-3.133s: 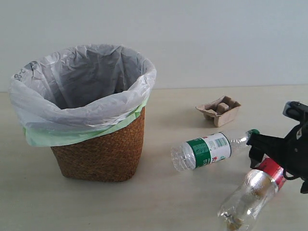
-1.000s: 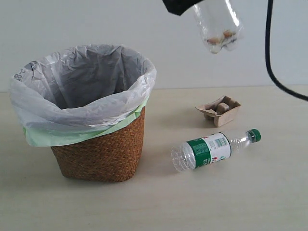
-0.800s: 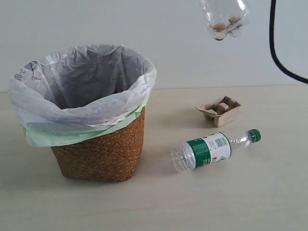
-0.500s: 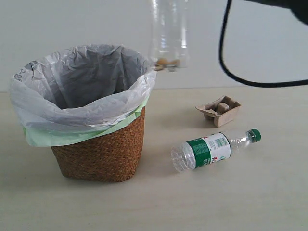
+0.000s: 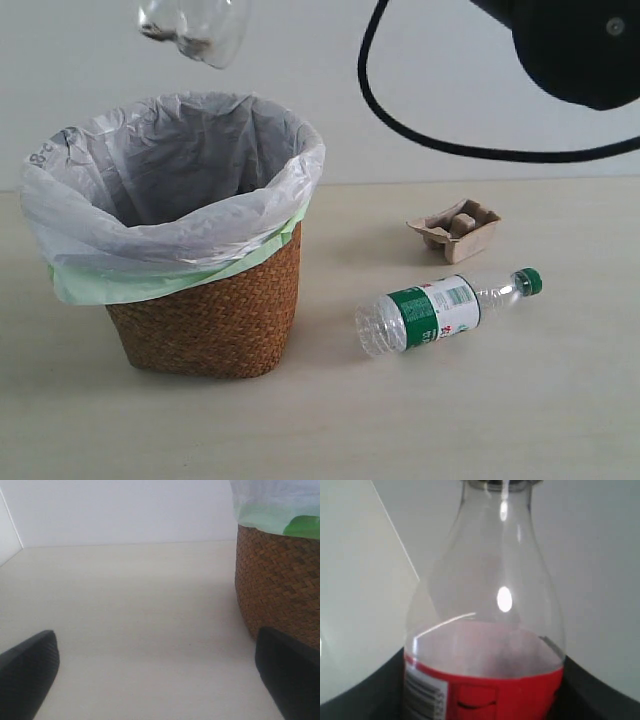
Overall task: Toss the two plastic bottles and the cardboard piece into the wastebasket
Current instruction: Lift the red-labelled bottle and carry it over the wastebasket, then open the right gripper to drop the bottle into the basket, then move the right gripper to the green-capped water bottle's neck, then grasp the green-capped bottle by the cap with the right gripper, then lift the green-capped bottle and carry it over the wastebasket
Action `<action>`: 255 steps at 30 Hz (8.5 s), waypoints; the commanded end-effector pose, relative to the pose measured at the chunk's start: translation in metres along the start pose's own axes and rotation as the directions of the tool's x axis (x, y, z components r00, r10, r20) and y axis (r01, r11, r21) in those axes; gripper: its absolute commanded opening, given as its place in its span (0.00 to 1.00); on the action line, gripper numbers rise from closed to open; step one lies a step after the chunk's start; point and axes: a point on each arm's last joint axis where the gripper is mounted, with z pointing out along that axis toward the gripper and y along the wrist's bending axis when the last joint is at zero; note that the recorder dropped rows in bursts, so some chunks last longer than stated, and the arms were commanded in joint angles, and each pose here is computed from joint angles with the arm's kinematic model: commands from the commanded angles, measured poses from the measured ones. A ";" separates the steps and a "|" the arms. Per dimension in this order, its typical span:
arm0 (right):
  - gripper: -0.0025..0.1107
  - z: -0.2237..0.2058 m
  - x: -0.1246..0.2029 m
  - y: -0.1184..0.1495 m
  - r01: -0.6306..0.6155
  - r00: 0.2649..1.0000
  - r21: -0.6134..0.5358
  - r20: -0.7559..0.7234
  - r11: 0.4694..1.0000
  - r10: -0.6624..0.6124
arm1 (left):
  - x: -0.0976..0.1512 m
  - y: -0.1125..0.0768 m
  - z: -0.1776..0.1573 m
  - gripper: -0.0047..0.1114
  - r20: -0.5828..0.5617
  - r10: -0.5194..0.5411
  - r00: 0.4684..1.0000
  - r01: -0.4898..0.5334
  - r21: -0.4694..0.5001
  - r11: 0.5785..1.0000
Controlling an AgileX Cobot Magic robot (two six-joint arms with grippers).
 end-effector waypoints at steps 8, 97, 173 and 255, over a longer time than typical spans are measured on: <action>0.02 -0.006 0.021 -0.019 0.896 0.352 -0.158 -0.317 0.415 -0.881 | -0.002 0.000 -0.001 0.97 0.014 -0.009 1.000 0.009 0.007 1.000; 0.87 -0.003 0.027 -0.107 0.455 0.890 0.806 -0.430 0.378 -0.154 | -0.002 0.000 -0.001 0.97 0.014 -0.009 1.000 0.009 0.007 1.000; 0.33 -0.140 0.176 -0.260 -0.027 0.687 0.969 -0.160 0.245 0.708 | -0.002 0.000 -0.001 0.97 0.014 -0.009 1.000 0.009 0.007 1.000; 0.02 0.012 -0.007 0.049 0.798 0.518 -0.195 -0.259 0.570 -0.815 | -0.002 0.000 -0.001 0.97 0.014 -0.009 1.000 0.009 0.007 1.000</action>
